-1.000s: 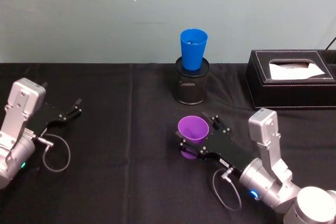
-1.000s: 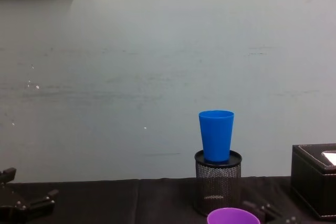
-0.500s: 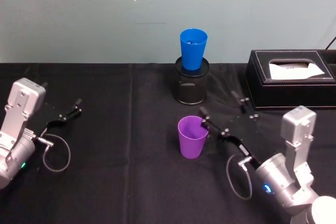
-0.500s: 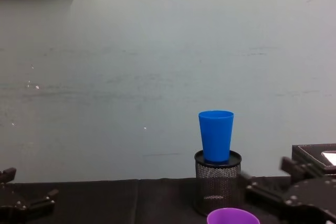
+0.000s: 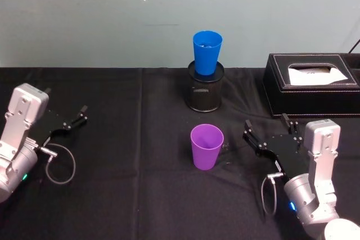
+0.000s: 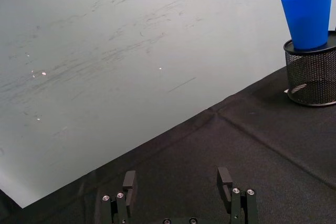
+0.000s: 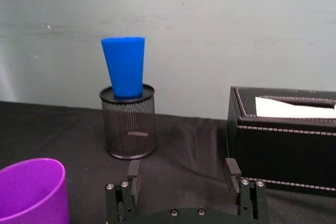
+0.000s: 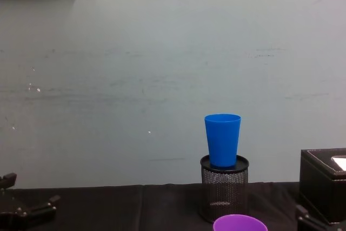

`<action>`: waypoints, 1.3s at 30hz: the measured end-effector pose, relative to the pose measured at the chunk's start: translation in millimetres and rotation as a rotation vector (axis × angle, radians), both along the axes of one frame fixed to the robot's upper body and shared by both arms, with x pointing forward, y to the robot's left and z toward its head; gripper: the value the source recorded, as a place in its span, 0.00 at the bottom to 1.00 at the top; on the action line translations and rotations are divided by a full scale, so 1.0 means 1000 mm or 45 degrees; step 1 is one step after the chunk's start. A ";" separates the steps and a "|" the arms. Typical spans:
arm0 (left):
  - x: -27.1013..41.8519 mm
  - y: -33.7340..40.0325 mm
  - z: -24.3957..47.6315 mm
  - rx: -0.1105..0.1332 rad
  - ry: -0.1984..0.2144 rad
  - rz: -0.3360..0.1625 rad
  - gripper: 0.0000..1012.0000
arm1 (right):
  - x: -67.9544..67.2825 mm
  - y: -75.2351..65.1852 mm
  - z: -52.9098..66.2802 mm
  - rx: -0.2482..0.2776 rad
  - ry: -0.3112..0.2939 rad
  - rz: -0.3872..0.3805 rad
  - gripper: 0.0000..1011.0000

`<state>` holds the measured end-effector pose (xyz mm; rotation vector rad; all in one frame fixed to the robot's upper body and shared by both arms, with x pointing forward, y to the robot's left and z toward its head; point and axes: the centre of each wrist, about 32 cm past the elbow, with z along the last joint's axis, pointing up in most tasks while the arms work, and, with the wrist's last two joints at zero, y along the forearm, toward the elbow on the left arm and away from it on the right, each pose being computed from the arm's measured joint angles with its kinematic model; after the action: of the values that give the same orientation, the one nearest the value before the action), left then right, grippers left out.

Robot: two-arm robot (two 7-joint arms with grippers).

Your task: Pick up one cup with a gripper and tap it against the other cup.

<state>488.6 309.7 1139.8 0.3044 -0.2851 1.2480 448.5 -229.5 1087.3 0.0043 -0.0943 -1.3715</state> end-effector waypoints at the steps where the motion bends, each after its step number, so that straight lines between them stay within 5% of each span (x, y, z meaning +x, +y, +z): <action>1: 0.0000 0.0000 0.0000 0.000 0.000 0.000 0.99 | 0.001 0.001 -0.001 -0.003 0.008 -0.006 0.99; 39: 0.0000 0.0000 0.0000 0.000 0.000 0.000 0.99 | 0.002 0.001 -0.002 -0.017 0.028 0.002 0.99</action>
<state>488.6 309.7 1139.8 0.3044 -0.2851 1.2480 450.7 -228.8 1085.3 -0.0218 -0.0852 -1.3689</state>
